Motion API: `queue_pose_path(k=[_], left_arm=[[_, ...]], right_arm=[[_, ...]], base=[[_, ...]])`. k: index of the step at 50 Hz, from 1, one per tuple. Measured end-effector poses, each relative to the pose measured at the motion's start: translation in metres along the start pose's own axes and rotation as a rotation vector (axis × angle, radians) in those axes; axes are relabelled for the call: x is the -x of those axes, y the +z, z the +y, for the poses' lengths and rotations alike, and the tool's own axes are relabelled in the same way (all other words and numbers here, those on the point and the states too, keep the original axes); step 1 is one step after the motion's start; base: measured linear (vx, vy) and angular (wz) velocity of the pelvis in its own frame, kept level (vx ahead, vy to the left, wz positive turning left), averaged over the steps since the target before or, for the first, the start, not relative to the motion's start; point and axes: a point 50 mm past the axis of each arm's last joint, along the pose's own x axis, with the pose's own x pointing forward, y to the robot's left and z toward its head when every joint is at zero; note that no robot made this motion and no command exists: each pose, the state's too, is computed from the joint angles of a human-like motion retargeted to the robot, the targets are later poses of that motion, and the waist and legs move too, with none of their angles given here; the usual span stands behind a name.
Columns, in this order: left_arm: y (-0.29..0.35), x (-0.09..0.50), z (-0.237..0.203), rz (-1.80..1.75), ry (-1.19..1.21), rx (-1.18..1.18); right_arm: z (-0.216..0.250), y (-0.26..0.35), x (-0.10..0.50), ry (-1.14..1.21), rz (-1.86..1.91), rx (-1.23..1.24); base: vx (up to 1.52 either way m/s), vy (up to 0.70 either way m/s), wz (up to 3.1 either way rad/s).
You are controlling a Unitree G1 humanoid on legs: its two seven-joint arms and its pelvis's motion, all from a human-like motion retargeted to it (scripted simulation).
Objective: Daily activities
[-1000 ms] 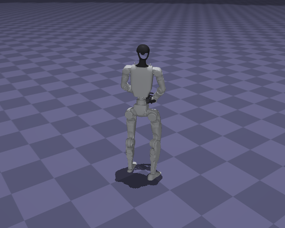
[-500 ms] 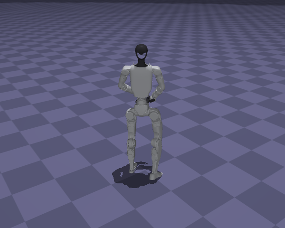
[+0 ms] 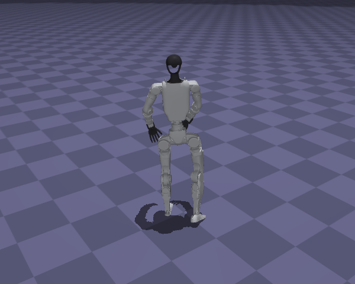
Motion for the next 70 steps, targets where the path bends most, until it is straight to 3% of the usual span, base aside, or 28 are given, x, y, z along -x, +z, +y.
queue_pose_path(k=[11,22,35,42,48,53,60,65,70], left_arm=[[-0.039,0.002,-0.040,0.155,-0.025,0.128],[-0.037,0.001,-0.033,0.140,0.041,0.235],[-0.025,0.001,-0.019,0.058,0.109,0.249],[-0.035,0.012,-0.029,0.018,0.143,0.223],[-0.011,0.040,0.003,-0.223,0.235,0.076],[0.049,0.078,0.042,-0.523,0.261,-0.154],[0.145,0.132,0.099,-0.769,0.317,-0.600],[0.210,0.160,0.131,-0.836,0.437,-0.915],[0.263,0.182,0.135,-0.956,0.512,-1.074]], right_arm=[[-0.025,-0.067,0.023,-0.343,0.182,-0.014],[-0.019,-0.114,0.036,-0.453,0.295,-0.100],[-0.024,-0.125,0.046,-0.573,0.274,-0.130],[-0.063,-0.100,0.077,-0.815,0.125,-0.049],[-0.085,-0.029,0.108,-0.880,-0.166,0.244],[-0.058,0.057,0.124,-0.628,-0.419,0.638],[0.053,0.189,0.167,-0.160,-0.765,1.301],[0.149,0.247,0.209,-0.009,-1.077,1.761],[0.213,0.270,0.234,0.061,-1.331,1.993]], base=[[0.00,0.03,0.30],[0.00,0.01,0.29],[-0.01,0.02,0.28],[-0.04,0.03,0.26],[-0.07,0.01,0.26],[-0.08,0.01,0.37],[-0.07,0.01,0.49],[-0.06,0.01,0.48],[-0.07,0.03,0.44]])
